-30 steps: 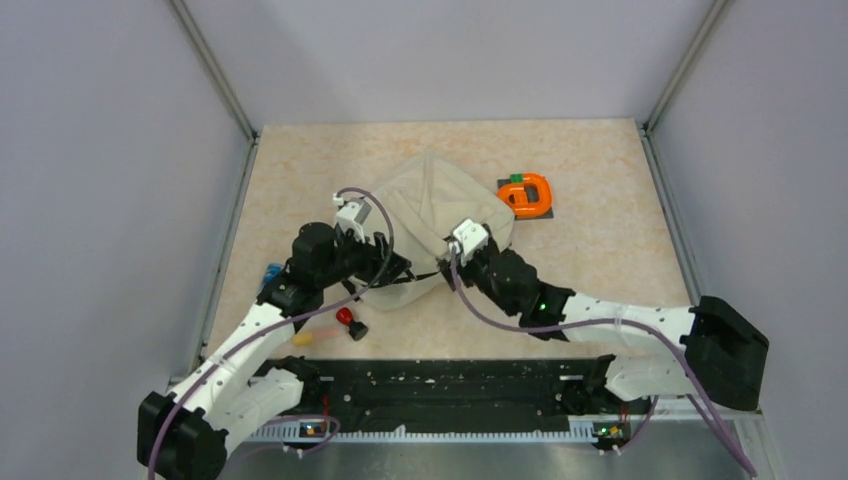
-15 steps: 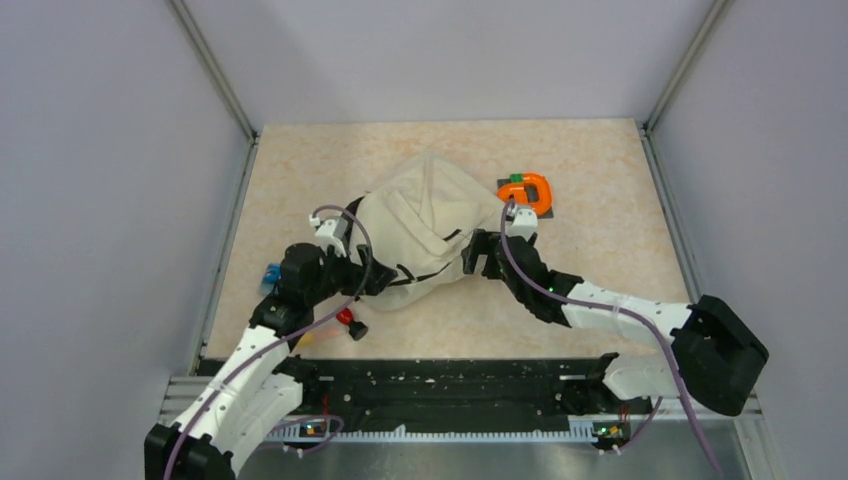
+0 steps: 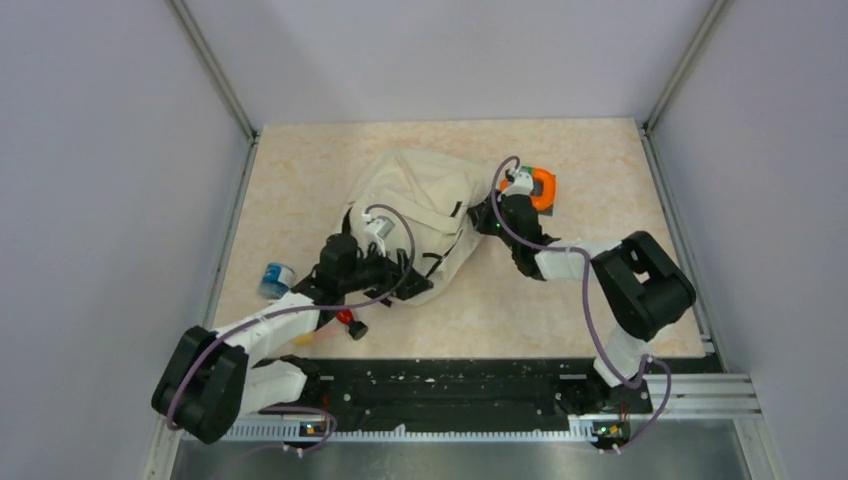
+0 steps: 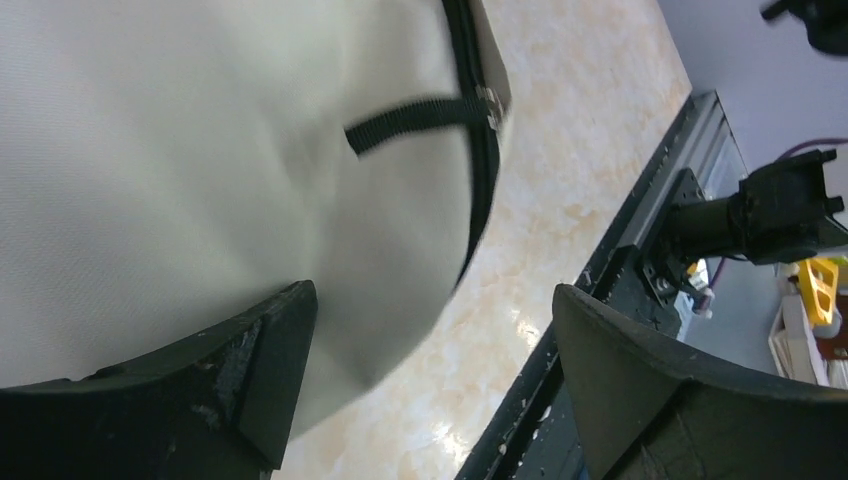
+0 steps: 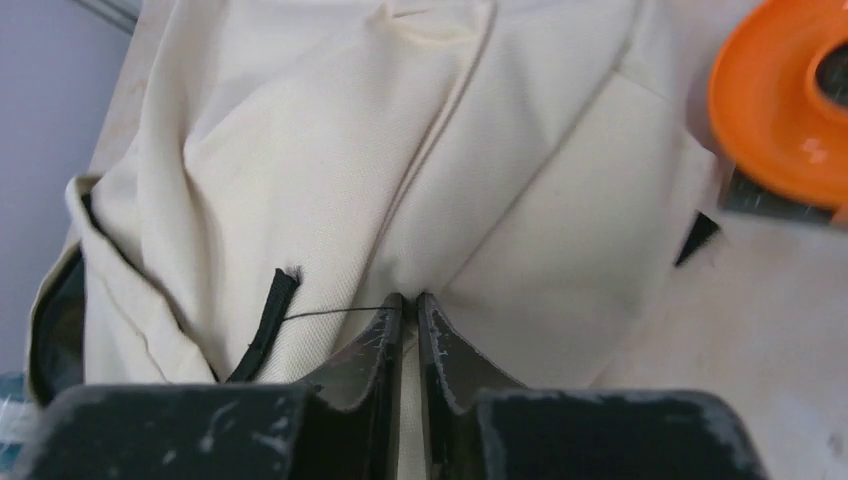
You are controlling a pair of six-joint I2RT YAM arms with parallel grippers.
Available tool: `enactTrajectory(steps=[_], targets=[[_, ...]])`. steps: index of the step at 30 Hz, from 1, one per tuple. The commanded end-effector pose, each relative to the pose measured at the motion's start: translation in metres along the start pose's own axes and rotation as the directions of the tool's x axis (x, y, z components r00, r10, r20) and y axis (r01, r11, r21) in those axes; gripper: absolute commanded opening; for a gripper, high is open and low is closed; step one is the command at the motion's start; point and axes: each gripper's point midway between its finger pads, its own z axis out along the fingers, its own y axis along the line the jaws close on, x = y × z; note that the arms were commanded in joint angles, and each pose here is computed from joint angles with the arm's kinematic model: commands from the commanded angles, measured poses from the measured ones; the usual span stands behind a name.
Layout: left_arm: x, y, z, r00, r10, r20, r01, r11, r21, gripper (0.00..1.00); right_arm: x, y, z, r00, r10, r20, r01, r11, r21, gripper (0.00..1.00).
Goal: Pack the student bag
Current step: Adjust the student bag at the center of the board.
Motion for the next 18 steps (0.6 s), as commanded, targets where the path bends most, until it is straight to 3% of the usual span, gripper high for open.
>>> enactTrajectory(steps=[1,4,6,8,10,12,14,18], targets=[[-0.024,-0.047,0.029,0.994,0.103,0.028,-0.106,0.981,0.164,0.92,-0.085,0.004,0.043,0.978,-0.055,0.202,0.070,0.995,-0.069,0.04],[-0.034,-0.059,0.046,0.988,0.152,0.012,-0.152,0.973,0.175,0.91,-0.112,-0.002,0.069,0.965,-0.137,0.223,0.154,0.986,-0.058,0.02],[-0.047,-0.055,0.051,0.981,0.192,0.004,-0.191,0.975,0.117,0.91,-0.124,-0.004,0.082,0.954,-0.199,0.223,0.216,0.975,-0.054,0.06],[-0.059,-0.042,0.049,0.971,0.237,0.003,-0.237,0.971,0.011,0.91,-0.142,-0.001,0.084,0.939,-0.252,0.235,0.268,0.963,-0.037,0.25],[-0.071,-0.026,0.046,0.958,0.287,0.013,-0.284,0.952,-0.112,0.92,-0.150,0.009,0.076,0.925,-0.297,0.236,0.318,0.947,-0.053,0.50],[-0.073,-0.020,0.044,0.942,0.337,0.006,-0.332,0.931,-0.154,0.92,-0.157,0.009,0.062,0.922,-0.305,0.238,0.321,0.946,-0.034,0.67],[-0.069,-0.021,0.048,0.925,0.380,-0.009,-0.376,0.912,-0.163,0.93,-0.157,0.006,0.046,0.930,-0.292,0.225,0.303,0.953,-0.014,0.74],[-0.052,-0.026,0.068,0.893,0.446,-0.067,-0.450,0.874,-0.182,0.94,-0.149,-0.010,0.007,0.956,-0.222,0.190,0.214,0.975,0.060,0.76]])
